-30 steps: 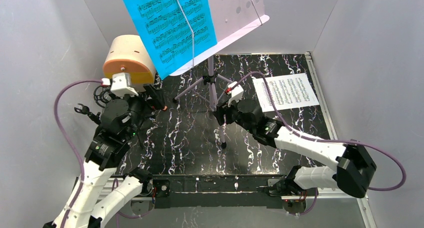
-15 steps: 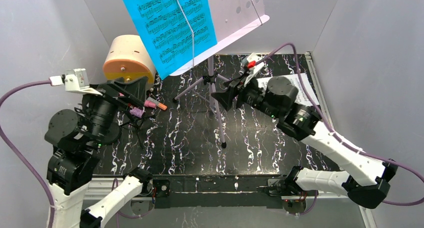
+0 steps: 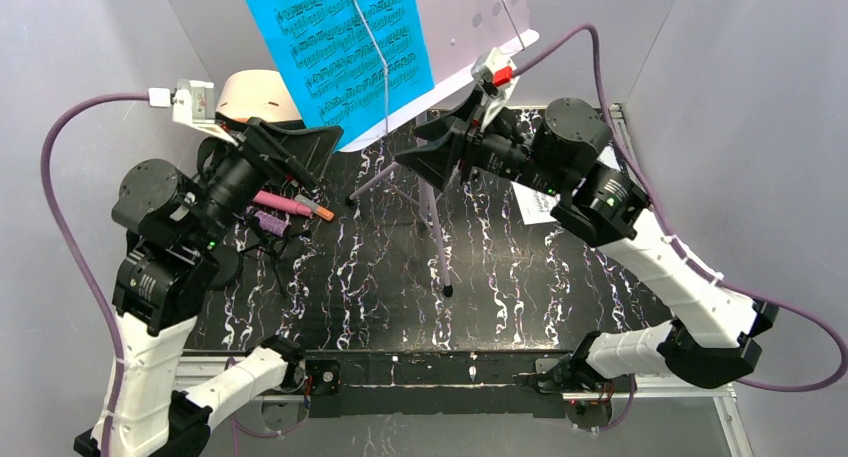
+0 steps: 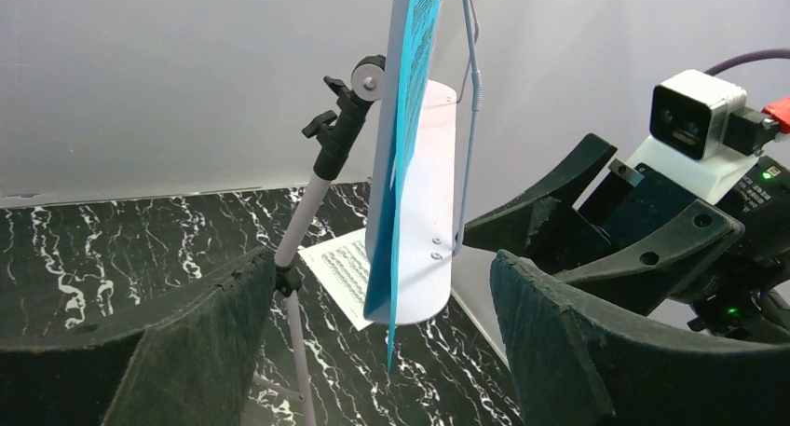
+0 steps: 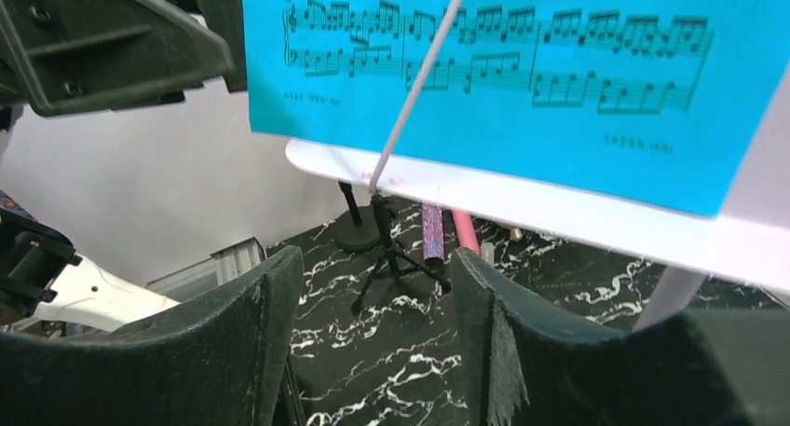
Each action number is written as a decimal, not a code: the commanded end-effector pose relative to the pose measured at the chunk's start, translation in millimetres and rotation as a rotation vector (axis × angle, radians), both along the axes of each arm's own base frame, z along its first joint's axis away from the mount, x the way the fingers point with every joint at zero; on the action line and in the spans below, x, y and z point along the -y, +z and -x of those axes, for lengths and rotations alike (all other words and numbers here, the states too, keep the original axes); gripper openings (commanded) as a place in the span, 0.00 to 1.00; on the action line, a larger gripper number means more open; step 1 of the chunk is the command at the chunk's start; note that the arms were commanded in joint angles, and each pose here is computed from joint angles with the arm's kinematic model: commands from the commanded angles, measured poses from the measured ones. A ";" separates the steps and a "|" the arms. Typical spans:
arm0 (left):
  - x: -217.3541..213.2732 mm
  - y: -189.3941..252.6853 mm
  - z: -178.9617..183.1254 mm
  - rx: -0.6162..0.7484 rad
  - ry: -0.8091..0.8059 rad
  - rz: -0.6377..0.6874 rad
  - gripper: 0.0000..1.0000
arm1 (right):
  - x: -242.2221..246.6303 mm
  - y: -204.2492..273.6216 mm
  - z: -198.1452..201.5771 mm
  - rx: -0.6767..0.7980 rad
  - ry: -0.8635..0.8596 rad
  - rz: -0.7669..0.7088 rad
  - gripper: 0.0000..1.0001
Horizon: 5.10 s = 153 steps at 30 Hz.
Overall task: Pack up the instrument practice props
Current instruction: Pick up the sheet music from the music stand, then place the sheet music at the center of the board.
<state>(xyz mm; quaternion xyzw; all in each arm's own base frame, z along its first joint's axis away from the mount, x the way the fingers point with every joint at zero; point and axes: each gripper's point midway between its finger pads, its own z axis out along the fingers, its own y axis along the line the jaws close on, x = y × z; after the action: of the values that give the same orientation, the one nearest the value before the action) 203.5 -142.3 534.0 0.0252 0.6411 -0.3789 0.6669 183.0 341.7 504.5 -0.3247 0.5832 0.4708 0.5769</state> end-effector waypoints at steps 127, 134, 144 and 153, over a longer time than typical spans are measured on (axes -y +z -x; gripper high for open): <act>-96.9 -115.6 64.7 -0.200 0.330 0.003 0.00 | 13.0 77.1 -38.6 0.407 -0.182 -0.269 0.88; -64.8 -137.3 46.8 -0.278 0.225 0.006 0.00 | 39.9 56.4 -25.0 0.367 -0.212 -0.259 0.91; -5.3 -166.9 27.5 -0.398 -0.010 0.011 0.00 | 56.4 -74.3 -34.3 -0.085 -0.311 -0.130 0.98; 27.0 -181.2 26.0 -0.458 -0.169 0.014 0.00 | 37.6 -179.1 -26.5 -0.481 -0.279 -0.049 0.99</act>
<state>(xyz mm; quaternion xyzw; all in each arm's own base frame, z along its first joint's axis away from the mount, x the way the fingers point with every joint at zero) 183.4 -152.6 344.8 -0.0394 0.7803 -0.3906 0.4869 215.1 300.5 344.7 -0.1681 0.7012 0.4251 0.5471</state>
